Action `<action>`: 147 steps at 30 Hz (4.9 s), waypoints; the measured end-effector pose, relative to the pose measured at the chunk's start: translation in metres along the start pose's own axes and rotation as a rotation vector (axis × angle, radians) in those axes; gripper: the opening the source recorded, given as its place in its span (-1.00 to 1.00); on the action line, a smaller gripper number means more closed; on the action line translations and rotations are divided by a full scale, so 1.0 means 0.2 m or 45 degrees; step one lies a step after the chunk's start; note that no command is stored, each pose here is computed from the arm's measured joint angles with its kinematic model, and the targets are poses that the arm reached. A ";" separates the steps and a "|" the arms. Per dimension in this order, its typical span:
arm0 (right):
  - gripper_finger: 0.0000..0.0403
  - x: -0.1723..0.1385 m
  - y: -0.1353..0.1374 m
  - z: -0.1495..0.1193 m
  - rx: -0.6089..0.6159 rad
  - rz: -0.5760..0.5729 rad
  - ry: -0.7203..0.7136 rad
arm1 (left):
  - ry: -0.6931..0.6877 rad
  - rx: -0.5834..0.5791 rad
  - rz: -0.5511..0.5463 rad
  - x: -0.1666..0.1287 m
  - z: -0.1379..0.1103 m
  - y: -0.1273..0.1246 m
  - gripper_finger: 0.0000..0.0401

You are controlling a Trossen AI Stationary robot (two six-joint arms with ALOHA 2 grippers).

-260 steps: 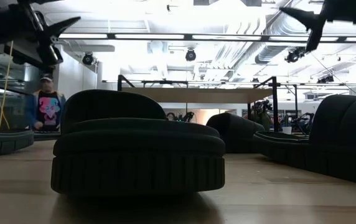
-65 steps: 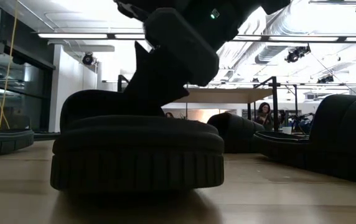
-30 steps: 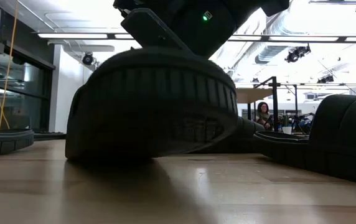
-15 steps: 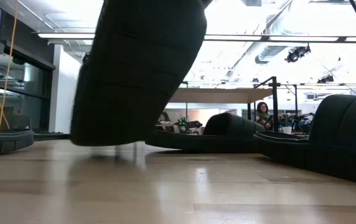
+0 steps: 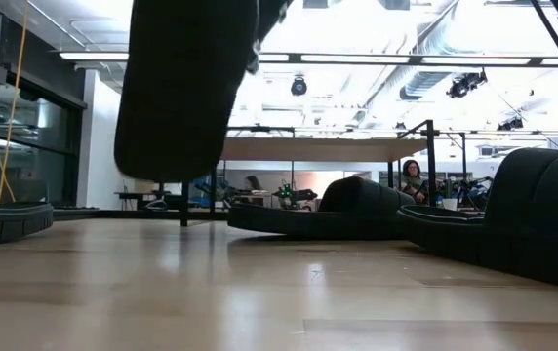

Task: Pick and place slides into the shelf
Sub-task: Put the black slide on the shelf

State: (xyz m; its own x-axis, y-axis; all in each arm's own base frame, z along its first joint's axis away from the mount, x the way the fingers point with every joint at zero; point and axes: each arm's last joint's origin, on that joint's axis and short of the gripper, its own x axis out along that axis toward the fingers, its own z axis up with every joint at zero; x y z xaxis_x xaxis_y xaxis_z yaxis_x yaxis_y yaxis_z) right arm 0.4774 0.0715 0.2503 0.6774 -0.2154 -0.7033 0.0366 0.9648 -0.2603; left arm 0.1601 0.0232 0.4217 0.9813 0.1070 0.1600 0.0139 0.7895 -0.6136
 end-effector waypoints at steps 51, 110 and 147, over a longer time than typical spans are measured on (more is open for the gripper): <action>-1.00 -0.94 -0.91 0.10 0.206 -0.567 0.145 | -0.082 0.061 0.240 -0.26 0.03 -0.01 -0.12; -1.00 -1.41 -0.75 -0.47 0.386 -0.465 -0.144 | -0.089 0.141 0.406 -0.27 0.02 0.03 -0.12; -1.00 -1.08 -0.80 -0.64 0.054 -0.731 0.079 | -0.118 0.109 0.435 -0.27 0.02 0.03 -0.12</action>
State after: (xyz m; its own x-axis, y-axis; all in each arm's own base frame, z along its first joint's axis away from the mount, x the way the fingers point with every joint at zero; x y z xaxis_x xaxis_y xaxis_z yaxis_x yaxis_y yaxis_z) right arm 0.2312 -0.0556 0.3590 0.4963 -0.7132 -0.4950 0.4157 0.6958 -0.5857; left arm 0.1067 0.0246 0.4126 0.9049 0.4247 0.0291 -0.3315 0.7460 -0.5776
